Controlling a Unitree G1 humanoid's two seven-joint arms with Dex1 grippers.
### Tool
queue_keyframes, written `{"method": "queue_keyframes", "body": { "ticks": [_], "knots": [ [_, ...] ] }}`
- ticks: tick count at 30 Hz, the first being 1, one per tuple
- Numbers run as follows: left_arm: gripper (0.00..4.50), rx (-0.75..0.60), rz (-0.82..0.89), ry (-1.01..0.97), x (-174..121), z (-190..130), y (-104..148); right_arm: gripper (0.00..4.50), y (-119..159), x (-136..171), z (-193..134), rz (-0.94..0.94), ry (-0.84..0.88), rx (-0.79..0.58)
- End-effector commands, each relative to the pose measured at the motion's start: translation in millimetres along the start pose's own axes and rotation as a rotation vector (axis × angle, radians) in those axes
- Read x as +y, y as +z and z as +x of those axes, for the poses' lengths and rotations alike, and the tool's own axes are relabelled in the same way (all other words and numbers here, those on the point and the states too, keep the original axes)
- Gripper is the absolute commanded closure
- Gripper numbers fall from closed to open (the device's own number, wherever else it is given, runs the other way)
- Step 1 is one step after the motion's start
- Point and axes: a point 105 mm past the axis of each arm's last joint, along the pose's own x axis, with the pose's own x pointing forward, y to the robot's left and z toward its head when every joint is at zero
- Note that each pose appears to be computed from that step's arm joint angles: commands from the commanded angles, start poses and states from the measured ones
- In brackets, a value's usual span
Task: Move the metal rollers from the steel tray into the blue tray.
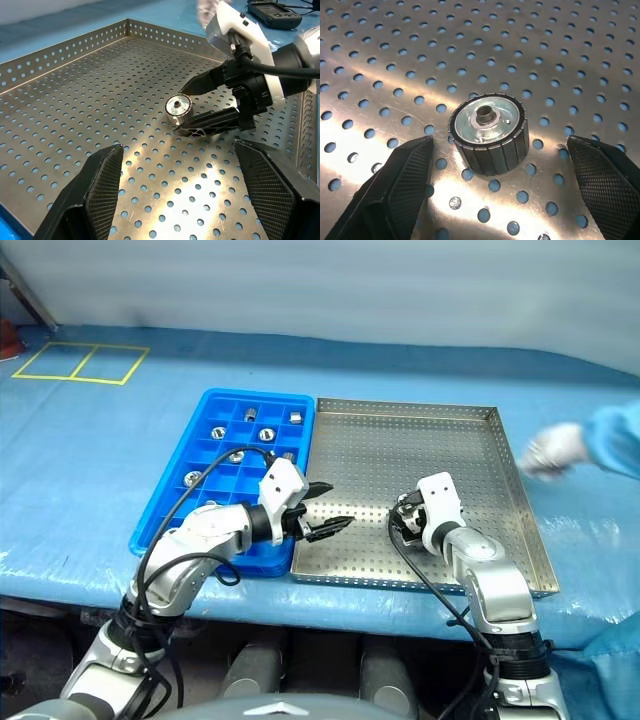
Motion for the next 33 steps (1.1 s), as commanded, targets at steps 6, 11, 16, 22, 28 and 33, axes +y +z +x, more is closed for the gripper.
{"method": "queue_keyframes", "body": {
  "ticks": [6, 11, 16, 22, 28, 33],
  "knots": [
    [0.61, -0.023, 0.019, 0.029, 0, -7, 5, 1.54, 16, -7, 3, 0.000, -0.027, -0.070],
    [0.61, -0.021, 0.017, 0.038, 0, -7, 4, 2.57, 17, -8, 4, 0.005, -0.033, -0.072],
    [0.61, -0.022, 0.014, 0.046, 1, -8, 4, 2.64, 20, -5, 2, -0.001, -0.020, -0.084],
    [0.61, -0.016, 0.002, 0.065, 3, -13, 1, 2.64, 26, 3, 1, -0.014, 0.016, -0.104],
    [0.61, -0.015, -0.020, 0.128, 10, -25, -3, 2.64, 41, 24, -5, -0.057, 0.128, -0.156],
    [0.61, -0.007, -0.037, 0.204, 18, -41, -7, 2.64, 62, 49, -12, -0.101, 0.249, -0.231]
  ]
}}
